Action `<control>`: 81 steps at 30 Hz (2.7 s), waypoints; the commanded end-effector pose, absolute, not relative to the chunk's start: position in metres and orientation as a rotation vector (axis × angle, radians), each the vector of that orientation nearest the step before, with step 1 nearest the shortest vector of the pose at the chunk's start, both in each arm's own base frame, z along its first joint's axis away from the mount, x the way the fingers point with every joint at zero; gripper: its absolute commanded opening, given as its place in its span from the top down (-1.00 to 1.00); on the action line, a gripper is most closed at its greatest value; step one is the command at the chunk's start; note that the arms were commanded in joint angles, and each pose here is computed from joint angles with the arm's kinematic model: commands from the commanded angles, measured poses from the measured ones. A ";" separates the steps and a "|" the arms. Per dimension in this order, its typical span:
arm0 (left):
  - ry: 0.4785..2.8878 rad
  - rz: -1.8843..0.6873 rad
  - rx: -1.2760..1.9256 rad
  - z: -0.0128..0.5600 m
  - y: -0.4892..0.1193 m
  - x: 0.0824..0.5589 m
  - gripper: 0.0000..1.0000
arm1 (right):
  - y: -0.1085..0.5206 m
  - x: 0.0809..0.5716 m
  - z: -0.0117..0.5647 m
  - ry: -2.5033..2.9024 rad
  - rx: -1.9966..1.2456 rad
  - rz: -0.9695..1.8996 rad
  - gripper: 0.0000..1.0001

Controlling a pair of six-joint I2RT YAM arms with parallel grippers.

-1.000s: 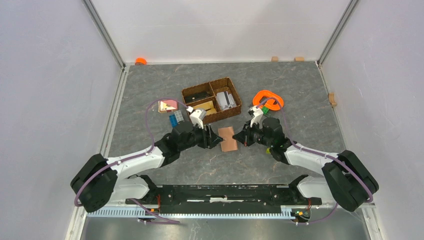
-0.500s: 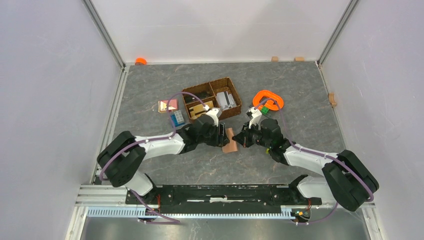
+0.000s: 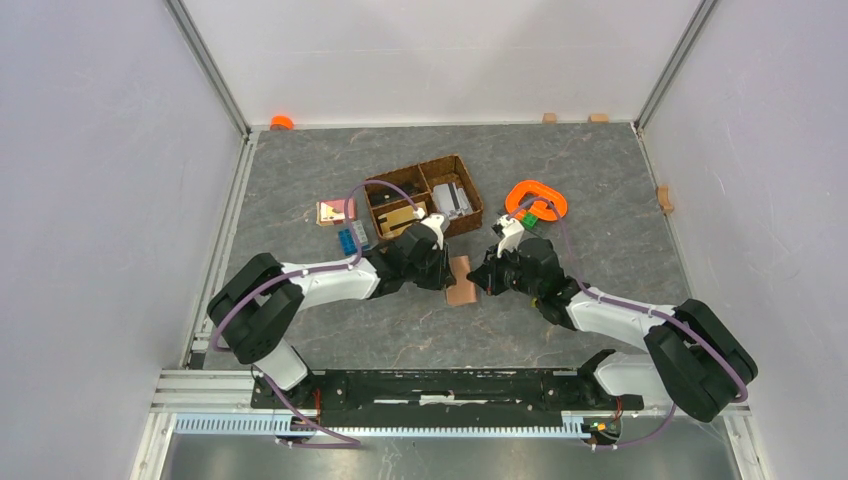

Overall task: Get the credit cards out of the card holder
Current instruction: Open the card holder at the center of the board.

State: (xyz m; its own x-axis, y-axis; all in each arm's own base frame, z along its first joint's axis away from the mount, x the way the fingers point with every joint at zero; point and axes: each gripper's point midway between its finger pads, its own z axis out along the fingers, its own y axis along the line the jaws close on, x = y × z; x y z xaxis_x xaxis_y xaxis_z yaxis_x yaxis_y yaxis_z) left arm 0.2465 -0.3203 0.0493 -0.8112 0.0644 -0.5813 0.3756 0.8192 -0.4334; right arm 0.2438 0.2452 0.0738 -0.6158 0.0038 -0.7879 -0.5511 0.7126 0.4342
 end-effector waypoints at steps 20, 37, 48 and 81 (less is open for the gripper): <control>2.545 -0.413 0.217 0.026 -0.263 0.269 0.64 | 0.221 0.274 0.088 2.088 -0.296 0.641 1.00; 2.444 -0.973 0.404 0.051 -0.324 0.242 -0.39 | 0.232 0.270 0.089 2.087 -0.333 0.725 1.00; 2.494 -0.924 0.408 0.035 -0.329 0.250 -0.66 | 0.239 0.267 0.088 2.090 -0.360 0.776 1.00; 2.300 -0.804 0.299 0.083 -0.287 0.260 0.95 | 0.233 0.270 0.078 2.140 -0.342 0.716 0.96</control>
